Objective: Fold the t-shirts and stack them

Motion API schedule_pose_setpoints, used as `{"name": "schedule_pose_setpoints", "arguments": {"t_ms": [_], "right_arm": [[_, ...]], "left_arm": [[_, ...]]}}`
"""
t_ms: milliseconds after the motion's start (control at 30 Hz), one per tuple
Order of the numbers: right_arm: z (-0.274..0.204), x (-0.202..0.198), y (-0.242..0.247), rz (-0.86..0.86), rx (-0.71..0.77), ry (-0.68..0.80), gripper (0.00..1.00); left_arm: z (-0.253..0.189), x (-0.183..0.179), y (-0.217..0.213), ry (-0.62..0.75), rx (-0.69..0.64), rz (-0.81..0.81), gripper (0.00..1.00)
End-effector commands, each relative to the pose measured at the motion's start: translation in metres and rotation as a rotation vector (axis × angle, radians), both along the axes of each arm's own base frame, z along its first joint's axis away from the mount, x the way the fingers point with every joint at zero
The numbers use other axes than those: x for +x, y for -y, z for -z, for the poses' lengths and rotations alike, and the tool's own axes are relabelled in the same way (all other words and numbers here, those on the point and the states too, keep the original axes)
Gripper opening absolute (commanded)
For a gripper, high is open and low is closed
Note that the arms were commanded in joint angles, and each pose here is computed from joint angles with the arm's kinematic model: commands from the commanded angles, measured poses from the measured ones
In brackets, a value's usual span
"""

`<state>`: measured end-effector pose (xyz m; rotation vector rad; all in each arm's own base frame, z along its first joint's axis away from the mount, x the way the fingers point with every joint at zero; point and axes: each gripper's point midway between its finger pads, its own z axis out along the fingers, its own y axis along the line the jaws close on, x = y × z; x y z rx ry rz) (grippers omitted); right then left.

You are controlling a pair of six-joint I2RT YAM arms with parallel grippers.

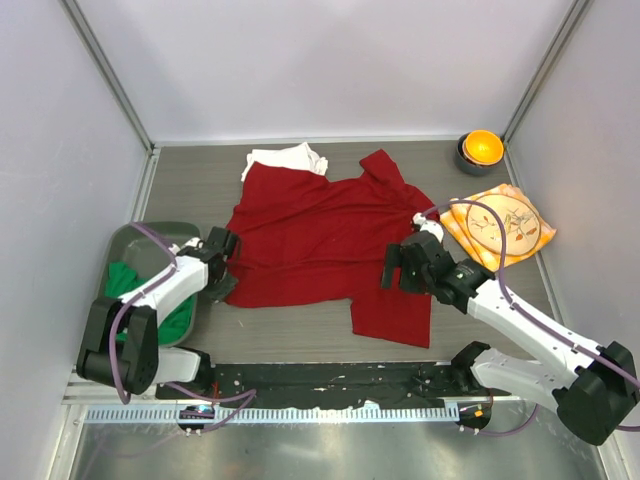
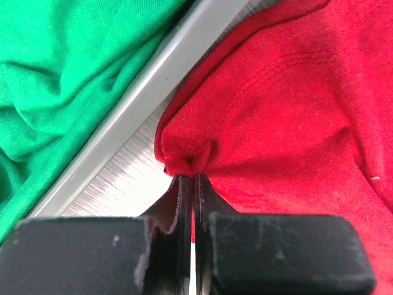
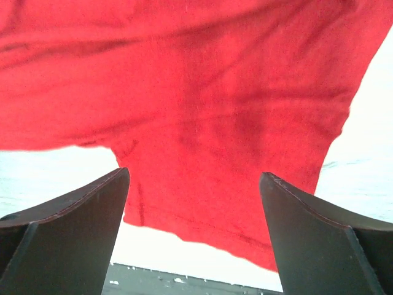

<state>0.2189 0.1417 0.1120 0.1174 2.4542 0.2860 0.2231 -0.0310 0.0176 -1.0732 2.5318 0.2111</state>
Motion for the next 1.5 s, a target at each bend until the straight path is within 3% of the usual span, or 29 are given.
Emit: {"name": "schedule_pose_setpoints", "arguments": {"t_ms": [0, 533, 833, 1133, 1467], "right_arm": [[0.035, -0.052, 0.001, -0.011, 0.03, -0.209, 0.92], [0.055, -0.096, 0.044, 0.302, 0.003, -0.297, 0.84], [0.071, -0.107, 0.042, 0.433, 0.027, -0.377, 0.83], [0.078, -0.11, 0.044, 0.56, 0.061, -0.363, 0.79], [0.095, -0.112, 0.045, 0.625, 0.091, -0.359, 0.68]], "left_arm": [[-0.018, 0.001, 0.0, 0.053, -0.016, 0.016, 0.0], [-0.066, 0.019, 0.031, 0.157, -0.163, 0.154, 0.0], [-0.067, 0.014, 0.041, 0.139, -0.21, 0.211, 0.0], [-0.065, 0.01, 0.047, 0.115, -0.24, 0.257, 0.0], [-0.061, 0.008, 0.049, 0.094, -0.242, 0.271, 0.0]]}}
